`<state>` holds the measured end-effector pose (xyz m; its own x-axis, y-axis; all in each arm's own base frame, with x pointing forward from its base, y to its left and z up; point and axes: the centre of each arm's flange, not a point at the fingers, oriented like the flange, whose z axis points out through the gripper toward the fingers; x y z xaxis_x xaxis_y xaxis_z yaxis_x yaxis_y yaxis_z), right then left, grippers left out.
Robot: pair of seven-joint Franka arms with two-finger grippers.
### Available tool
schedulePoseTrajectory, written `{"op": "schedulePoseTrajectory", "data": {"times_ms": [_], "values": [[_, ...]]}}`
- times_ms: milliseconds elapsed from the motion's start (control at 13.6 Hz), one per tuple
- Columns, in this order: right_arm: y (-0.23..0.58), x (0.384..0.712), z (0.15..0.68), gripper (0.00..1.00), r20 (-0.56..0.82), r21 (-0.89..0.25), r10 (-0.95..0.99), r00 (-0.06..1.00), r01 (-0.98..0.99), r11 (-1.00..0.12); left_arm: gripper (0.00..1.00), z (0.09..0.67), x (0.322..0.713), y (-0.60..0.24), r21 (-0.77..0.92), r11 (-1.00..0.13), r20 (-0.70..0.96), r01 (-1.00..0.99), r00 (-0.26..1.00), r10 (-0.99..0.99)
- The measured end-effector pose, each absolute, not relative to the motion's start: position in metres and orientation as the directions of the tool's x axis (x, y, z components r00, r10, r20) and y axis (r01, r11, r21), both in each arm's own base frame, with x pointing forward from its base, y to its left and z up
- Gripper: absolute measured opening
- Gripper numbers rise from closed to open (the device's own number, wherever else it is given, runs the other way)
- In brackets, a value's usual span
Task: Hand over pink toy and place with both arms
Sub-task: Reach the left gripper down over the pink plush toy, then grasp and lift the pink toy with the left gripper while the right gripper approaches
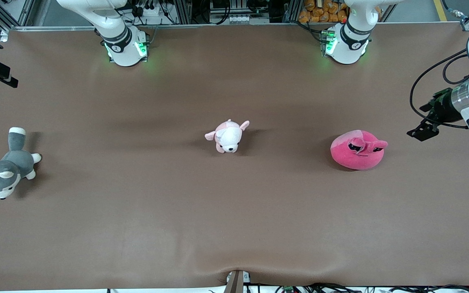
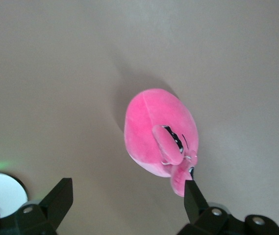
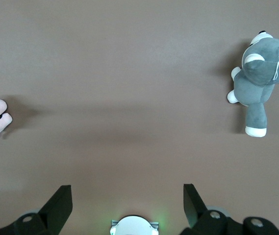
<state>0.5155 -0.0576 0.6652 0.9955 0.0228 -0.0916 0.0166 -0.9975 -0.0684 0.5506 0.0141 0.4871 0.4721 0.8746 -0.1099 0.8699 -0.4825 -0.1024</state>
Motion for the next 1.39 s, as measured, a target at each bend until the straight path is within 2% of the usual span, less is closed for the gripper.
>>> {"op": "schedulePoseTrajectory", "data": {"times_ms": [294,661,1028,1394], "values": [[-0.064,0.537,0.638,1.0,-0.119,-0.057,0.01,0.993,0.003,-0.998,1.0,0.446,0.551,0.018,-0.118,-0.373,-0.159,0.92,0.353,0.922],[-0.082,0.562,0.621,1.0,-0.11,-0.048,-0.009,0.994,-0.014,-0.999,1.0,0.384,0.566,0.015,-0.219,-0.117,-0.18,0.969,0.077,0.981],[-0.04,0.566,0.631,1.0,-0.112,-0.093,-0.216,0.97,-0.227,-0.97,1.0,0.357,0.576,0.015,-0.26,-0.058,-0.216,0.964,0.0,0.976],[-0.025,0.565,0.632,1.0,-0.214,-0.199,-0.438,0.873,-0.478,-0.856,0.99,0.347,0.578,0.014,-0.272,-0.045,-0.248,0.961,-0.025,0.969]]}}
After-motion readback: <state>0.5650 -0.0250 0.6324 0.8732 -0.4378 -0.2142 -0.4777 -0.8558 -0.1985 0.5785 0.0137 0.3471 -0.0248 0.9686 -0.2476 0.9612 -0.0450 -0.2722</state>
